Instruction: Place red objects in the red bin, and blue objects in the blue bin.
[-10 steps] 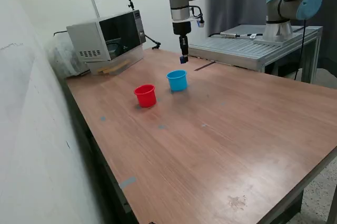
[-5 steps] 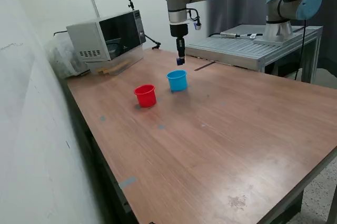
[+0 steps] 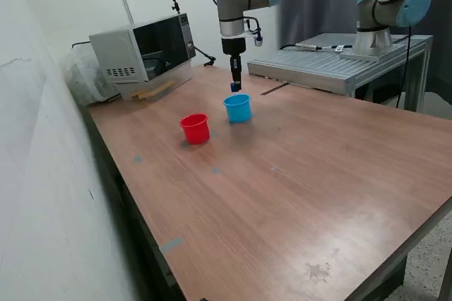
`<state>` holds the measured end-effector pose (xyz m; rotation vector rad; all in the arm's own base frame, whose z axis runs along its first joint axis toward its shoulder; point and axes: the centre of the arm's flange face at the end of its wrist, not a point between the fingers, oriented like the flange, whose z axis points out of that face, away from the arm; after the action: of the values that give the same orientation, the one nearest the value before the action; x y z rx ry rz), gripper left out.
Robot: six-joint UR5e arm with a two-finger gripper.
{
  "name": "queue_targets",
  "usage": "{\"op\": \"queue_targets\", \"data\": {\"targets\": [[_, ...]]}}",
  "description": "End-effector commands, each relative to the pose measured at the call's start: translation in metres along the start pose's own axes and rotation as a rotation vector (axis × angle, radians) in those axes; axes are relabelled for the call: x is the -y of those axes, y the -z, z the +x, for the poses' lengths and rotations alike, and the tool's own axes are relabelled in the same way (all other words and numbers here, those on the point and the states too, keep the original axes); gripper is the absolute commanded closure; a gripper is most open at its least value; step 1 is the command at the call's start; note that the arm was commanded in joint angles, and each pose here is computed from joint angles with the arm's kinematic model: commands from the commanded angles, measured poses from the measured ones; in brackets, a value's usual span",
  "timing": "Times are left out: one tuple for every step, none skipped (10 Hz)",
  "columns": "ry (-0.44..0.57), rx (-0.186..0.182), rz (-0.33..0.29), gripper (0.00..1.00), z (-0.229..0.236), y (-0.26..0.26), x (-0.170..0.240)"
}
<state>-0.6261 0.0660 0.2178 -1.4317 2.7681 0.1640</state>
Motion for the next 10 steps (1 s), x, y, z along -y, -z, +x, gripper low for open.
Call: {"op": "queue_targets", "data": {"targets": [[-0.013, 0.006, 0.011, 1.0, -0.008, -0.013, -0.009], [-0.016, 0.006, 0.011, 1.0, -0.01, -0.013, -0.009], [-0.03, 0.007, 0.012, 1.0, -0.017, -0.014, -0.013], [-0.033, 0.006, 0.012, 1.0, -0.019, -0.014, -0.014], [-0.033, 0.006, 0.014, 0.0, -0.019, -0.014, -0.014], [-0.032, 0.007, 0.017, 0.0, -0.019, -0.016, -0.013], [-0.032, 0.007, 0.017, 0.0, -0.019, -0.016, -0.013], [-0.032, 0.008, 0.02, 0.0, -0.019, -0.016, -0.012], [-0.032, 0.008, 0.021, 0.0, -0.019, -0.017, -0.012], [-0.024, 0.009, 0.019, 0.0, -0.02, -0.015, -0.013]]}}
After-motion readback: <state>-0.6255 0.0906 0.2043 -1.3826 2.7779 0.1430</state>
